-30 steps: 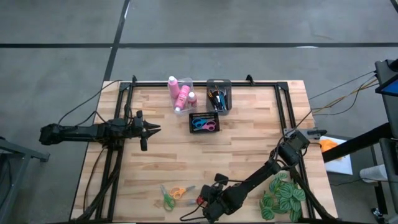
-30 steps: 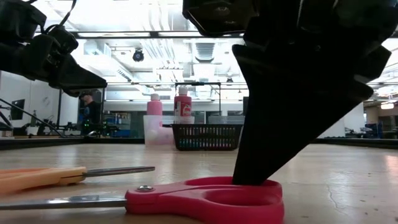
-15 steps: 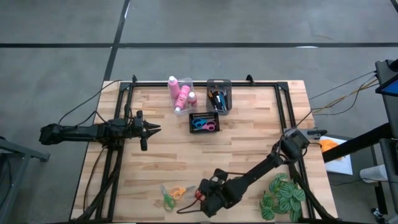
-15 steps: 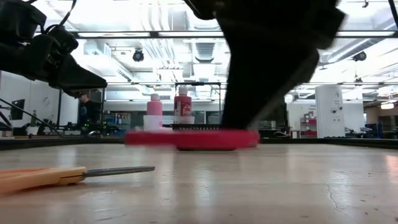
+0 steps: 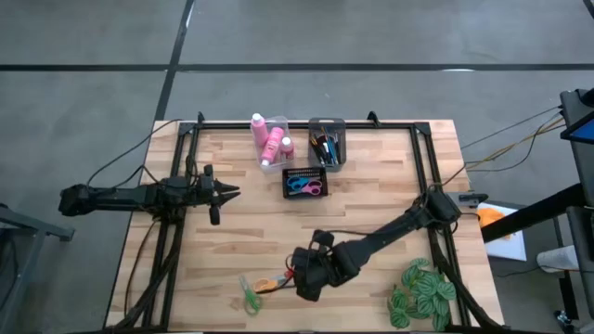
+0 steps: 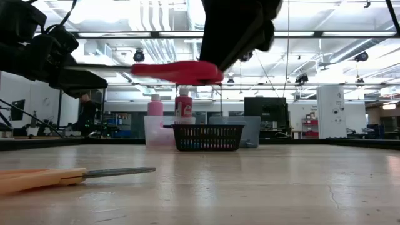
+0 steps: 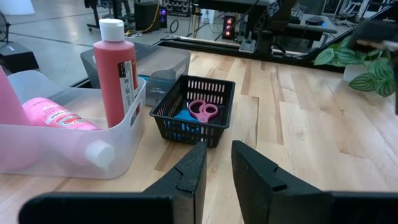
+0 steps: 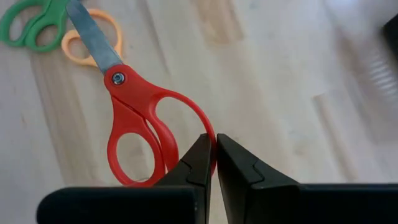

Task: Pick & Place Paint Supplies
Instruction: Put the red scissors into the black bin

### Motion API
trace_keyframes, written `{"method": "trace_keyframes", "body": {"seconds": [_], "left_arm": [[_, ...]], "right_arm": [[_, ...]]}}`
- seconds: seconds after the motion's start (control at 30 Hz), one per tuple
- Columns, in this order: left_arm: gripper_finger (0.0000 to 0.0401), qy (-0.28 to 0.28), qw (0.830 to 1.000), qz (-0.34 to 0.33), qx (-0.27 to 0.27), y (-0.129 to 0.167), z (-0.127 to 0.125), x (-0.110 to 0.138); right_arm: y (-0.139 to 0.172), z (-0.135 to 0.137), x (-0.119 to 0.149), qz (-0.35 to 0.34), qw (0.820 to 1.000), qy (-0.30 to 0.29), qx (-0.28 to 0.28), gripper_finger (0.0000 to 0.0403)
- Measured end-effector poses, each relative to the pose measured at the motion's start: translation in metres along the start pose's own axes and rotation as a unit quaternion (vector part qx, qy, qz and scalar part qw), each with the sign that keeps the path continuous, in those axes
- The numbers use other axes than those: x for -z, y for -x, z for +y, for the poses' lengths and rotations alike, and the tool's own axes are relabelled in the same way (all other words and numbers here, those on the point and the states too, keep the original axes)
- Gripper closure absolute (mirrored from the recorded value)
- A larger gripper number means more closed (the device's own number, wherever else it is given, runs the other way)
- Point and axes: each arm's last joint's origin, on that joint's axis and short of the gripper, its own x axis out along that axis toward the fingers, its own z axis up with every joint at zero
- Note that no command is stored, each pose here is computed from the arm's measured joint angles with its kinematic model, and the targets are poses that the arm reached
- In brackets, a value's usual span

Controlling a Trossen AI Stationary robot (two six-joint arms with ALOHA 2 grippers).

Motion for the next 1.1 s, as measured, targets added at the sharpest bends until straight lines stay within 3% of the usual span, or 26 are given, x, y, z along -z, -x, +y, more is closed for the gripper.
{"method": "trace_keyframes", "body": {"seconds": [0.73,0.93,1.1], "left_arm": [[0.0322,0.000,1.000,0.000,0.000,0.000,0.000,0.000],[0.0322,0.000,1.000,0.000,0.000,0.000,0.000,0.000],[0.0322,0.000,1.000,0.000,0.000,0.000,0.000,0.000]], "right_arm": [[0.083,-0.150,-0.081,-0.046,0.990,0.123,0.050,0.0388],[0.085,-0.190,-0.093,-0.030,0.988,0.135,0.061,0.0388],[0.073,-0.220,-0.098,-0.012,0.993,0.106,0.044,0.0388]]}}
